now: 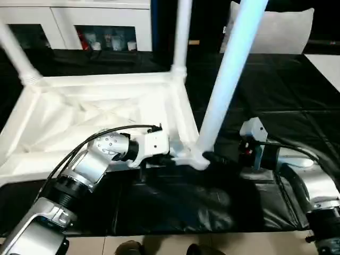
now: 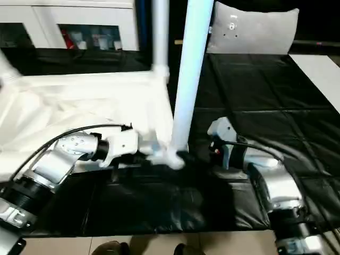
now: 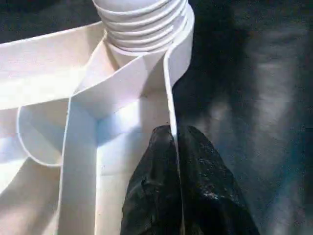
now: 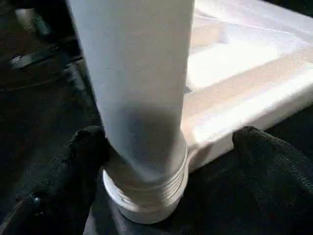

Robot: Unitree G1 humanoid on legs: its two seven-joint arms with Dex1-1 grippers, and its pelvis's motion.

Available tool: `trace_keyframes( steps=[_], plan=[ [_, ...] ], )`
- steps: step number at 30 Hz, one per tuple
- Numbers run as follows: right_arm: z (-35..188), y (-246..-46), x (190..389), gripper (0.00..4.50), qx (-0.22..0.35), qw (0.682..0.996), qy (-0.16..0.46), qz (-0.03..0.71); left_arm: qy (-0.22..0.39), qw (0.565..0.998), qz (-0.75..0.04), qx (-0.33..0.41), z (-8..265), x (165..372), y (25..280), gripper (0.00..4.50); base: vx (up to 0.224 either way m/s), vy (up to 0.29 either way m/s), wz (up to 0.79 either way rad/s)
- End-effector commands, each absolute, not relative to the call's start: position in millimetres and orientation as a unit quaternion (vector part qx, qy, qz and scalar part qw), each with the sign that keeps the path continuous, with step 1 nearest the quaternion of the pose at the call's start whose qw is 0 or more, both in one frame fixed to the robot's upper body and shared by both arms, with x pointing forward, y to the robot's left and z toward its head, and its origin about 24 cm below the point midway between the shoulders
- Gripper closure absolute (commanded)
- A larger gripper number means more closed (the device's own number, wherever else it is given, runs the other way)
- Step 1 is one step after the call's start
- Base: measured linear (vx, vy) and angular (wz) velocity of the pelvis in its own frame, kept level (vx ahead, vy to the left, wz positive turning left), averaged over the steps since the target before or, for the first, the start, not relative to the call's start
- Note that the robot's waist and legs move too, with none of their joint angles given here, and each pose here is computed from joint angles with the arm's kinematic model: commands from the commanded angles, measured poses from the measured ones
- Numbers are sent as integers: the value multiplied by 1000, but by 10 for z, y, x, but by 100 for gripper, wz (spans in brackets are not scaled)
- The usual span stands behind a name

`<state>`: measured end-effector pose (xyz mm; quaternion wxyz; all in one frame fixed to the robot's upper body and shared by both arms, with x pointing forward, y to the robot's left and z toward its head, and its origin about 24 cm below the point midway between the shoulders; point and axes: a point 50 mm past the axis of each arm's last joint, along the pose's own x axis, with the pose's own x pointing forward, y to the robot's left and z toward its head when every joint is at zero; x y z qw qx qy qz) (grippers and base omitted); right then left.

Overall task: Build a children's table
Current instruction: Rotate leg to tighten

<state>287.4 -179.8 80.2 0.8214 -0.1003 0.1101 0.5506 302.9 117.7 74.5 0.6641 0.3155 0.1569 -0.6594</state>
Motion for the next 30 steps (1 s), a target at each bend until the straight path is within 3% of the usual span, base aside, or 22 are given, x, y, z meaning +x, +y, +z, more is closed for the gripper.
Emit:
trace_keyframes(
  steps=[1,10,12,16,23,25,28,30],
  plan=[
    [797,-1753,2843,36,-106,783,125,600,187,589,-710,338,621,2918,1148,450,0,0,0],
    [733,-1658,2849,96,-122,767,131,616,183,581,-713,347,632,2951,1160,450,0,0,0],
    [728,-1650,2856,131,-121,767,131,616,182,580,-714,347,630,2953,1159,450,0,0,0],
    [696,-1624,2879,160,-119,767,135,616,180,579,-715,347,620,2957,1159,450,0,0,0],
    [641,-1603,2813,181,-83,763,149,623,184,590,-707,343,597,2963,1182,450,0,0,0],
    [598,-1553,2773,183,-42,778,149,609,176,620,-699,310,607,2959,1141,450,0,0,0],
    [549,-1510,2761,184,-25,793,151,590,164,644,-692,280,632,2959,1081,450,0,0,0],
    [434,-1432,2792,185,-29,827,166,536,150,683,-670,250,656,2982,970,450,0,0,0]
  ],
)
